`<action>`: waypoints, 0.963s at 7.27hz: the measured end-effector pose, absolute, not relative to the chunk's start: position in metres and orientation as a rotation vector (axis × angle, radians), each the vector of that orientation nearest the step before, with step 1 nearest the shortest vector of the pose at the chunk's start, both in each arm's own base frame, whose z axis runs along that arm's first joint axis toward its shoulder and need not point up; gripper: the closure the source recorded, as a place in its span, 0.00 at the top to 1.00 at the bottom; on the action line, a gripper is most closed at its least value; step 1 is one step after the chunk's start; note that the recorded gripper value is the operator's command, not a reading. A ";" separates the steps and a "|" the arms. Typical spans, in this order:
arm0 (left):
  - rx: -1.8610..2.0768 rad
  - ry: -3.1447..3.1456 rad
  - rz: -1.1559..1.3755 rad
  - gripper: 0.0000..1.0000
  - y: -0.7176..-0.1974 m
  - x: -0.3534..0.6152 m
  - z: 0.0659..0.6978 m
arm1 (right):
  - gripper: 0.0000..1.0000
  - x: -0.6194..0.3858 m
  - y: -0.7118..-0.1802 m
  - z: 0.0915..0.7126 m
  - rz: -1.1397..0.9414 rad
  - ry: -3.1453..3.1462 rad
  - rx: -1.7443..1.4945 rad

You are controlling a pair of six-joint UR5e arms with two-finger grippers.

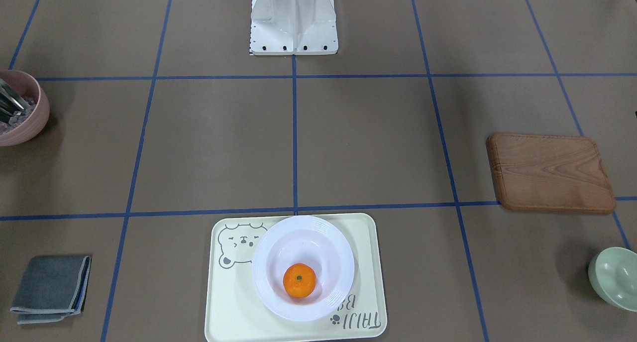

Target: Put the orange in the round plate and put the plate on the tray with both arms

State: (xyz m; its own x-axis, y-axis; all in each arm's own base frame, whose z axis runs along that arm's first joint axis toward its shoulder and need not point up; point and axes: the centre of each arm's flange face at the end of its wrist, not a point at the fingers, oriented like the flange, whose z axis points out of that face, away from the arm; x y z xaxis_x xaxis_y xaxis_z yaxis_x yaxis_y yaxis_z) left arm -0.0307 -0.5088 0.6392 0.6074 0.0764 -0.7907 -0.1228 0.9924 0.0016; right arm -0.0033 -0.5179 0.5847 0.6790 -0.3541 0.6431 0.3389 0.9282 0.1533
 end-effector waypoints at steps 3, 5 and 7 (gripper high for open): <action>-0.030 0.884 0.091 0.98 -0.522 -0.031 0.613 | 1.00 0.004 -0.499 0.604 -0.370 -0.737 -0.004; -0.008 0.816 0.066 0.98 -0.528 -0.034 0.595 | 1.00 0.011 -0.491 0.607 -0.357 -0.745 -0.003; -0.011 0.795 0.070 0.98 -0.529 -0.028 0.594 | 1.00 0.014 -0.490 0.606 -0.345 -0.752 -0.001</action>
